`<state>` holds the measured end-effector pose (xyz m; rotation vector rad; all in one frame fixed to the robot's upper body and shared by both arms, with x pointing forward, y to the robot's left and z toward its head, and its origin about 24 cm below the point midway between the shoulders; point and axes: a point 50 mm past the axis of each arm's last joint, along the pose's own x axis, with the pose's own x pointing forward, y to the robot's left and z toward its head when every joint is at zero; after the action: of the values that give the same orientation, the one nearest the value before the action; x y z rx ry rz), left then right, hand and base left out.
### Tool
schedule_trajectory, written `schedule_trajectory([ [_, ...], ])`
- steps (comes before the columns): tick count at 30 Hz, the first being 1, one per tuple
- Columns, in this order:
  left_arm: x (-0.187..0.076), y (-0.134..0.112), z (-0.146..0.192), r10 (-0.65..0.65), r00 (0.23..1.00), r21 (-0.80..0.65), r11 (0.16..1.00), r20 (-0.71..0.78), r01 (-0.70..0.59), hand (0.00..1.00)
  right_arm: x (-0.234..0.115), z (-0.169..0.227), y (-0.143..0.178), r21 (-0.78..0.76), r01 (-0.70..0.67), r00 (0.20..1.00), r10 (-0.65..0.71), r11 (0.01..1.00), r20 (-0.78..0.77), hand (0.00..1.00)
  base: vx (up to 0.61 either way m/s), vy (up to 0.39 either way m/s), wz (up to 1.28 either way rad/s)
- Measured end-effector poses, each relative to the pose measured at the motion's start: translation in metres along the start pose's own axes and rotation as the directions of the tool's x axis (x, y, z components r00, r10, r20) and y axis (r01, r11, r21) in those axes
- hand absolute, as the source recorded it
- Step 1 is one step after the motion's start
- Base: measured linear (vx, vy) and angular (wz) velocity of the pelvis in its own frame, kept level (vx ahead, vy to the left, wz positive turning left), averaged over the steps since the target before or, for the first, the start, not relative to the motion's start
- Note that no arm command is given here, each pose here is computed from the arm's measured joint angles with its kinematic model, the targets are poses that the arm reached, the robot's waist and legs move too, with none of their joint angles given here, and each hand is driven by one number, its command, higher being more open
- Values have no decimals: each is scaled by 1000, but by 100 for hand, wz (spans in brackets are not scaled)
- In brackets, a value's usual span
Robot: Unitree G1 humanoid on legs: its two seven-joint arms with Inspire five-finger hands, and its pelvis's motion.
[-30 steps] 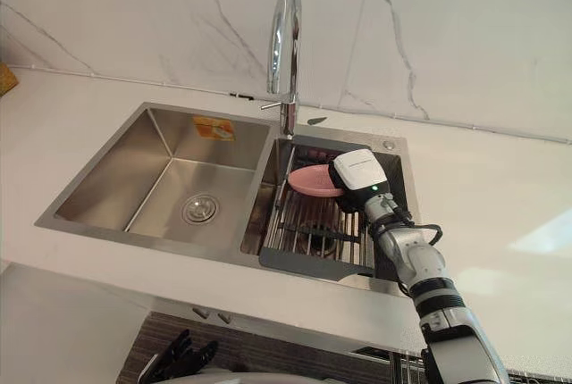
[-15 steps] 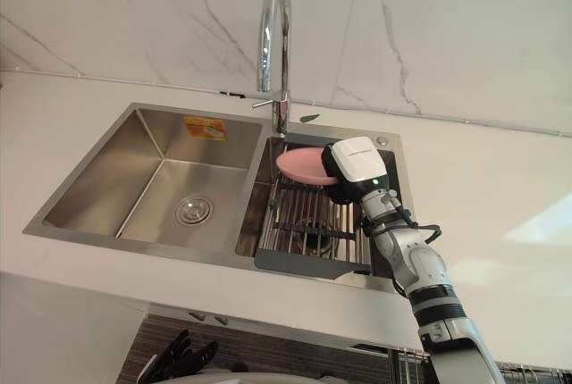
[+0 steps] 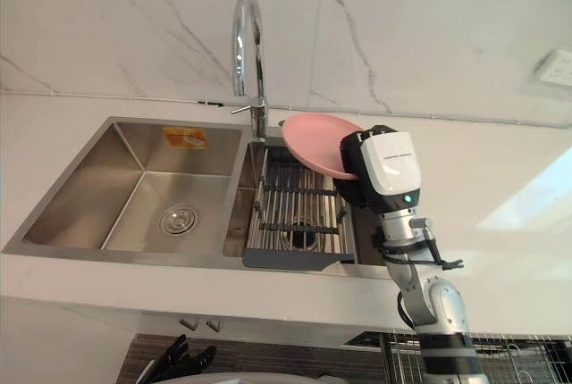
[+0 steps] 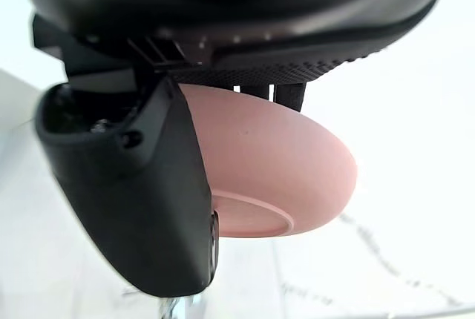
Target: Walk over to the sink, pick up the cup, carry it to the dishwasher, place the cup inside the dishwasher, then close the dishwasher door
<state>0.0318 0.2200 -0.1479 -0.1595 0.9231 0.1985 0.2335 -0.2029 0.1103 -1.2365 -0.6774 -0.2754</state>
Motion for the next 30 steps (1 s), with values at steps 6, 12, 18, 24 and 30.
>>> schedule_trajectory([
  [6,-2,0,-9,10,999,-5,1000,-34,-11,100,-27,-8,-7,-16,26,996,-27,1000,-86,0,-36,-43,-19],
  [12,-3,-2,-14,22,998,-13,1000,-55,-23,100,-43,-12,-10,-17,23,989,-25,1000,-146,0,-35,-25,-11],
  [18,-4,-8,-20,43,997,-95,994,-62,-49,100,-34,-10,-15,-7,66,991,-66,998,-116,0,-2,-4,-49],
  [24,0,-8,-16,37,997,-95,994,-71,-44,100,-40,-17,-9,-22,59,983,-62,998,-174,0,-99,40,-48],
  [30,9,-9,1,56,998,-115,992,-23,-58,100,-36,-9,-5,-33,112,980,-116,993,-160,0,-186,62,-98],
])
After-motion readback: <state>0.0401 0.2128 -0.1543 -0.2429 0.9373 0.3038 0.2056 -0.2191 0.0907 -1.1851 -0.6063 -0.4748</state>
